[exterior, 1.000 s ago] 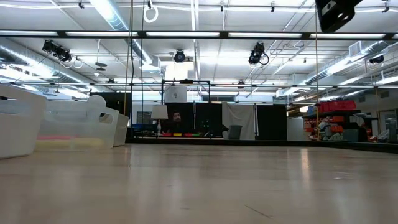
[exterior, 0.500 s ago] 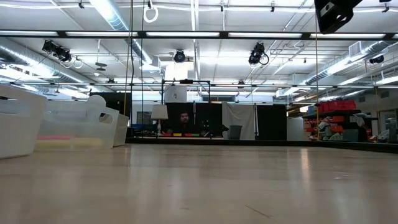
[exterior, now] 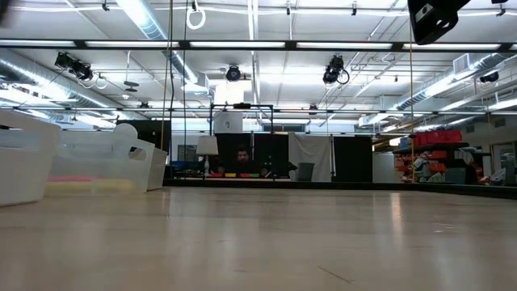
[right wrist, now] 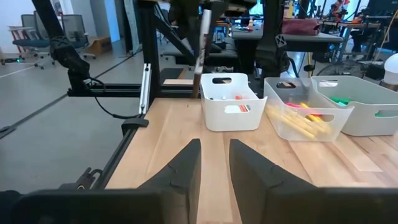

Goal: Pick & Place Markers
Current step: Put the brown marker into the white bin

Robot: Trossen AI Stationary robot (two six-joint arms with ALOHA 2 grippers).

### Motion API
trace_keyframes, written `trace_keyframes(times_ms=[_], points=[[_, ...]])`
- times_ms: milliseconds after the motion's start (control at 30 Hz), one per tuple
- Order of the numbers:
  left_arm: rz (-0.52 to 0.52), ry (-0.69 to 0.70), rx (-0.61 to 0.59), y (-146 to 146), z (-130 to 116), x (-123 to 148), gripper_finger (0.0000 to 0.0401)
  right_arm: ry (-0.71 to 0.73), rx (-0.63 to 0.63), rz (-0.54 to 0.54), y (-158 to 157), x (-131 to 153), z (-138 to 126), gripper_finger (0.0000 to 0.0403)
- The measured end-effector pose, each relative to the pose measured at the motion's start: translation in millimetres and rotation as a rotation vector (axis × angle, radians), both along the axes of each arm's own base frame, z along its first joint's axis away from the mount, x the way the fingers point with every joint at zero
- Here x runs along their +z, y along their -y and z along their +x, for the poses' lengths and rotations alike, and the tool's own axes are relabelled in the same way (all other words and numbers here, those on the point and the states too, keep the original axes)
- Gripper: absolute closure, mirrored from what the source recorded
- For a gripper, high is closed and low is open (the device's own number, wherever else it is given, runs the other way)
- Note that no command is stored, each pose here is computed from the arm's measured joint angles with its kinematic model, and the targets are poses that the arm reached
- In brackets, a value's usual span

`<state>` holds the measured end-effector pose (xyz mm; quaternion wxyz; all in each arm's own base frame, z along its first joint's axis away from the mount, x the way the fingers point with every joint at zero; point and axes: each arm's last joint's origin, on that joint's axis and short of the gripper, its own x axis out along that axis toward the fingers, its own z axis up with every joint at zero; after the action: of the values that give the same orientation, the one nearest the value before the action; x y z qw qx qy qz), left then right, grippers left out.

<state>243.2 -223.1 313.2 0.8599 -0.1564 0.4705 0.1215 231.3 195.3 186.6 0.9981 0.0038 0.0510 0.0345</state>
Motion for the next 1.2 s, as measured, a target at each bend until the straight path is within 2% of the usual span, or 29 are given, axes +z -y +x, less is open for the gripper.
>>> trace_keyframes(times_ms=[67, 200, 300, 433, 533, 700, 867, 1000, 1200], points=[[-0.025, -0.166, 0.057, -8.2, -11.4, 3.1, 0.0362, -0.001, 0.000, 0.000, 0.0, -0.1, 0.0, 0.0319], [-0.020, -0.510, 0.156, -20.4, -33.3, -8.5, 0.0362, -0.005, 0.000, -0.004, 0.1, -0.6, -0.1, 0.0319], [0.036, -0.643, 0.190, -26.4, -43.1, -25.6, 0.0361, -0.006, 0.000, -0.001, 0.1, -0.7, -0.1, 0.0319], [0.089, -0.731, 0.132, -30.3, -49.8, -54.6, 0.0359, -0.017, -0.003, 0.013, 0.2, -1.8, -0.2, 0.0319], [0.082, -0.758, 0.082, -33.8, -50.1, -79.0, 0.0359, -0.018, -0.004, 0.018, 0.2, -2.0, -0.2, 0.0319], [0.116, -0.796, 0.033, -42.3, -54.8, -104.3, 0.0354, -0.018, -0.004, 0.014, 0.2, -2.0, -0.2, 0.0319], [0.111, -0.821, 0.005, -47.6, -58.3, -121.1, 0.0349, -0.018, -0.003, 0.012, 0.2, -2.0, -0.2, 0.0319], [0.041, -0.868, -0.032, -50.3, -59.8, -132.6, 0.0348, -0.018, -0.003, 0.012, 0.3, -2.0, -0.1, 0.0319], [0.046, -0.864, -0.093, -52.8, -58.6, -136.4, 0.0329, -0.018, -0.003, 0.012, 0.2, -2.0, -0.2, 0.0319]])
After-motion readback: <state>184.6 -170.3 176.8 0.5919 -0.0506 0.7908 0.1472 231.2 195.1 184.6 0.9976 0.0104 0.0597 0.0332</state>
